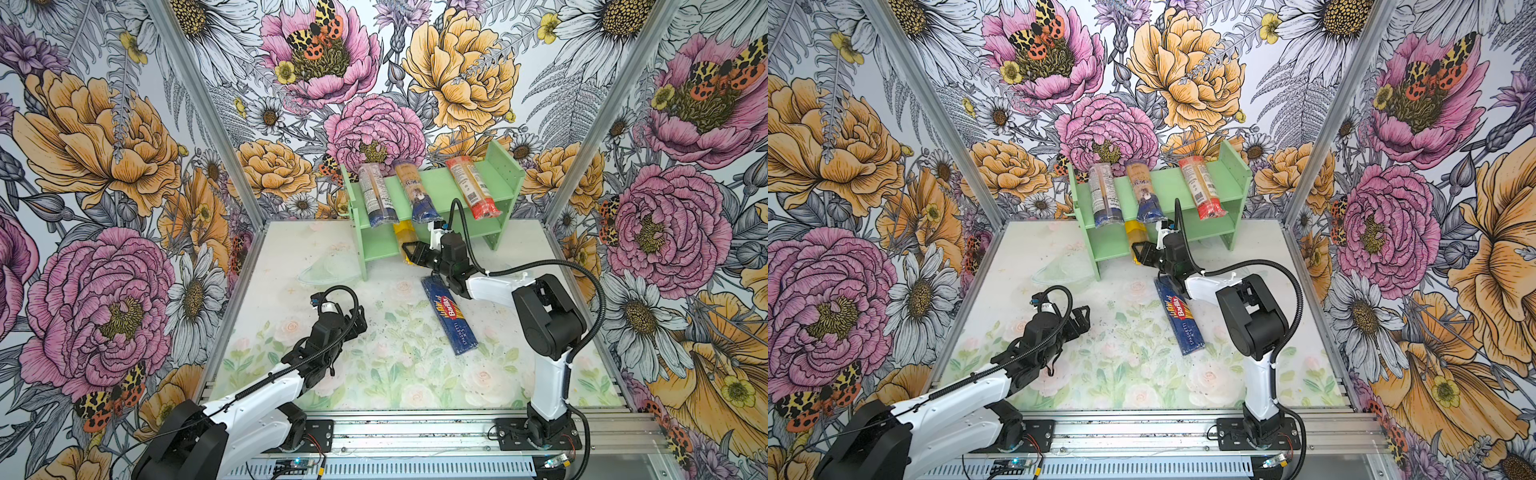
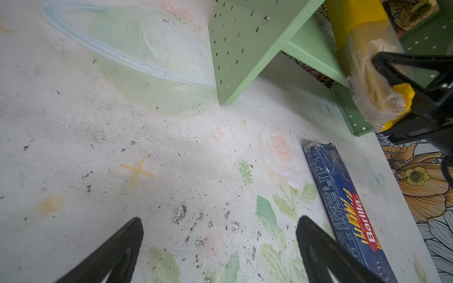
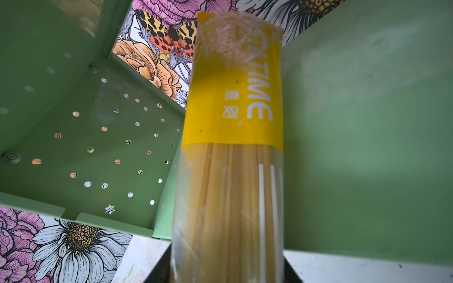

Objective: Place and organize the pasta boxes and bags onto the shelf
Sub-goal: 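Hold the yellow bag steady against the shelf with the right gripper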

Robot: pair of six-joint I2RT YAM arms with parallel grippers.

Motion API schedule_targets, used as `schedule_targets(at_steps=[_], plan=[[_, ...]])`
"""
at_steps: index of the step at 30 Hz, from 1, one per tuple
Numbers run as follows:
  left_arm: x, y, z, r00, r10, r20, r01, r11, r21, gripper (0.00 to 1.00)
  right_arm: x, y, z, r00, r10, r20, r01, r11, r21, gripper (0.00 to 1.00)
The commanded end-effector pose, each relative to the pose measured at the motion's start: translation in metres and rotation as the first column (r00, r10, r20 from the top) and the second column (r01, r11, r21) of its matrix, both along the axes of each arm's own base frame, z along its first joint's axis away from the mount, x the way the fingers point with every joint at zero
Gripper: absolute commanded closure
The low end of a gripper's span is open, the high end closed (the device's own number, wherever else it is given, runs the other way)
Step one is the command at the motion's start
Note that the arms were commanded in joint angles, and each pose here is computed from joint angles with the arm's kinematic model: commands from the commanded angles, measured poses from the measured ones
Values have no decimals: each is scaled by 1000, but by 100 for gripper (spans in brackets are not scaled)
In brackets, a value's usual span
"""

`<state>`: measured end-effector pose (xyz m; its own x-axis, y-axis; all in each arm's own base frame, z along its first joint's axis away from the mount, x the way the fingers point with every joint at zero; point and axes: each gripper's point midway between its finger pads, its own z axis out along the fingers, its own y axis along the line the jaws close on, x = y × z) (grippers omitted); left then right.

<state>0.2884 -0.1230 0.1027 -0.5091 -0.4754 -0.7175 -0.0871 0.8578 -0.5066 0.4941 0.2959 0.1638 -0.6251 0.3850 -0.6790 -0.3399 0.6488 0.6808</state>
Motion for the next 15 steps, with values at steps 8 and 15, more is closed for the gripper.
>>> schedule_targets(at_steps=[8, 15], plan=[[-2, 0, -2, 1000, -20, 2, 20, 1000, 10, 1, 19, -12, 44, 985, -81, 156, 71, 995, 68, 51], [-2, 0, -2, 1000, -22, 0, 22, 1000, 7, 1, 16, -11, 53, 980, -72, 186, 56, 994, 92, 51]])
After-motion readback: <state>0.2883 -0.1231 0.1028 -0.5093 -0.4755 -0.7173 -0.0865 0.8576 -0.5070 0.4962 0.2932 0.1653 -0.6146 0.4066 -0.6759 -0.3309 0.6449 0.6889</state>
